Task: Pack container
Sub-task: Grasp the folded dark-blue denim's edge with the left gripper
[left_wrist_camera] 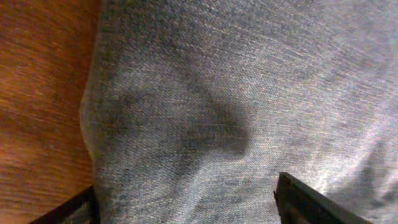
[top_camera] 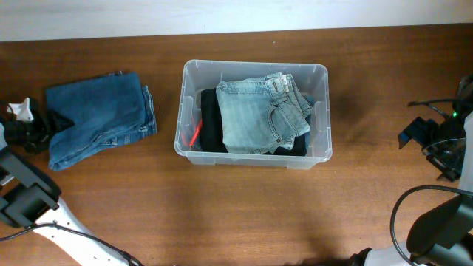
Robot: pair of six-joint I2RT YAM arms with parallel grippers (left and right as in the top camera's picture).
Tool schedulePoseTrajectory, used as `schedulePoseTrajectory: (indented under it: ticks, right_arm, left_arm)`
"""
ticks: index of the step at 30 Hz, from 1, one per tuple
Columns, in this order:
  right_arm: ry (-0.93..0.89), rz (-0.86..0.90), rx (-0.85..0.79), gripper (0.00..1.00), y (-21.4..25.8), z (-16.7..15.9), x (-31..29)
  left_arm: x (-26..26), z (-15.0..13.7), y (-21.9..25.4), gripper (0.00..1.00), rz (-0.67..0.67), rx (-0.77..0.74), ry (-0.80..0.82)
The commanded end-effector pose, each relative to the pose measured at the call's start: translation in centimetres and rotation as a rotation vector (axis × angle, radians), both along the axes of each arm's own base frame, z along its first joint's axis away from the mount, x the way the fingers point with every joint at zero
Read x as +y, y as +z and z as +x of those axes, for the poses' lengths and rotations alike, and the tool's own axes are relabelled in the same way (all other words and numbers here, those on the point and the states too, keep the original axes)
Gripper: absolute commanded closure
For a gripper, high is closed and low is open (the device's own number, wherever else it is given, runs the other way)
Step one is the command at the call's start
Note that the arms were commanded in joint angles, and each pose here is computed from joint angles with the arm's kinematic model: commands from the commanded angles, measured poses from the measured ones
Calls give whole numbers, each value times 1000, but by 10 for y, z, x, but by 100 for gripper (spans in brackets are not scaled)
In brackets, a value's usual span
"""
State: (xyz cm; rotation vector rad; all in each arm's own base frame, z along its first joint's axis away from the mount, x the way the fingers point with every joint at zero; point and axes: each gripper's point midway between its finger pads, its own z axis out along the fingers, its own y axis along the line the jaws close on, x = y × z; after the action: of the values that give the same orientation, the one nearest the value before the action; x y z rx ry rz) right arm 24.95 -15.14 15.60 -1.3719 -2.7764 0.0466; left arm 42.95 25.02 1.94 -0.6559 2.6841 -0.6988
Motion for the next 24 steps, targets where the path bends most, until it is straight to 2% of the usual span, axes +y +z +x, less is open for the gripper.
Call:
schedulePoseTrajectory:
  ticks: [1, 4, 12, 17, 18, 21, 24]
  right_arm:
    - [-12, -3, -2, 1, 1, -1, -1]
    - [-12, -3, -2, 2, 1, -1, -1]
    - [-12, -3, -2, 2, 1, -1, -1]
    - [-12, -3, -2, 2, 1, -1, -1]
    - [-12, -3, -2, 2, 1, -1, -1]
    - [-12, -3, -2, 2, 1, -1, -1]
    - [-12, -3, -2, 2, 1, -1, -1]
  left_arm:
    - [-27, 6, -11, 21, -116, -26, -27]
    - [-29, 9, -8, 24, -139, -51, -28]
    - [-30, 9, -8, 69, -140, -51, -28]
    - [-30, 9, -8, 89, -140, -51, -28]
    - [-30, 10, -7, 98, -140, -51, -27]
    - [-30, 13, -1, 99, -171, -66, -3]
    - [-33, 25, 22, 99, -251, -163, 5]
